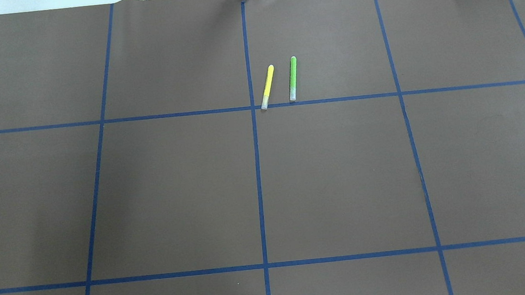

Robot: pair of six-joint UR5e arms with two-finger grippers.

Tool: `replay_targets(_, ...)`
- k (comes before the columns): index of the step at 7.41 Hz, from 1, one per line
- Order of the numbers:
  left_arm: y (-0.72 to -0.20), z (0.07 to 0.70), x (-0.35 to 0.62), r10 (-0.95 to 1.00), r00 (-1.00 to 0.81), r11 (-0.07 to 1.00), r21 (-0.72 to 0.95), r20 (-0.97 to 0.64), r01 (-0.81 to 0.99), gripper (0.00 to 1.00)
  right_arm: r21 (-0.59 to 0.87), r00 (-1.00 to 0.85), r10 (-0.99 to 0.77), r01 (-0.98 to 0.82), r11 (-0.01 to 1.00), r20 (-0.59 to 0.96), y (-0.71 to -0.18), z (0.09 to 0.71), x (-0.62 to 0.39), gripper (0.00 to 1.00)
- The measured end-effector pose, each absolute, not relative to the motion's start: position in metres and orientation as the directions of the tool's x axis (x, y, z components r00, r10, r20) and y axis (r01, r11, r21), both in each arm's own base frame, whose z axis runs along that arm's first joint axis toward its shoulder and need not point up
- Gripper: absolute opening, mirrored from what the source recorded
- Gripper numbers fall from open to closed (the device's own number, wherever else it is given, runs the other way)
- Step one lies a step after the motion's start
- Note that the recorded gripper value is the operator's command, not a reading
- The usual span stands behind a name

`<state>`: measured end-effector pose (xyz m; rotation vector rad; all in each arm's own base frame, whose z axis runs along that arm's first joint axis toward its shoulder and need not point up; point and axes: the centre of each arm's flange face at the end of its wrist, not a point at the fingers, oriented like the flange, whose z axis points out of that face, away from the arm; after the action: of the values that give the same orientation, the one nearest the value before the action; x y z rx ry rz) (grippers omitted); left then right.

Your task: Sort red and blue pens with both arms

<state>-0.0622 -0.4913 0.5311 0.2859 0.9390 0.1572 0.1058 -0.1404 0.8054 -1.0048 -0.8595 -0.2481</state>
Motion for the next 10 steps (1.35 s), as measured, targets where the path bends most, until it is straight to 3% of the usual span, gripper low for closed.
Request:
replay_targets(3, -0.491, 0.528, -0.062, 0.235, 0.582, 0.956, 0.294, -0.778, 0.007, 1.0, -0.637, 0.644, 0.219, 0.54, 0.55, 0.734, -0.148, 0.817, 0.104, 1.0)
replay_targets(5, -0.491, 0.529, -0.062, 0.224, 0.578, 0.959, 0.282, -0.785, 0.011, 1.0, -0.595, 0.635, 0.187, 0.523, 0.61, 0.75, -0.188, 0.807, 0.105, 1.0)
replay_targets(8, -0.484, 0.543, -0.061, 0.201, 0.572, 0.967, 0.253, -0.795, 0.011, 1.0, -0.329, 0.593, 0.007, 0.437, 0.837, 0.805, -0.273, 0.8, 0.101, 1.0)
replay_targets(10, -0.482, 0.55, -0.062, 0.186, 0.576, 0.972, 0.236, -0.796, 0.012, 1.0, -0.135, 0.604, -0.099, 0.331, 0.934, 0.791, -0.314, 0.796, 0.098, 1.0)
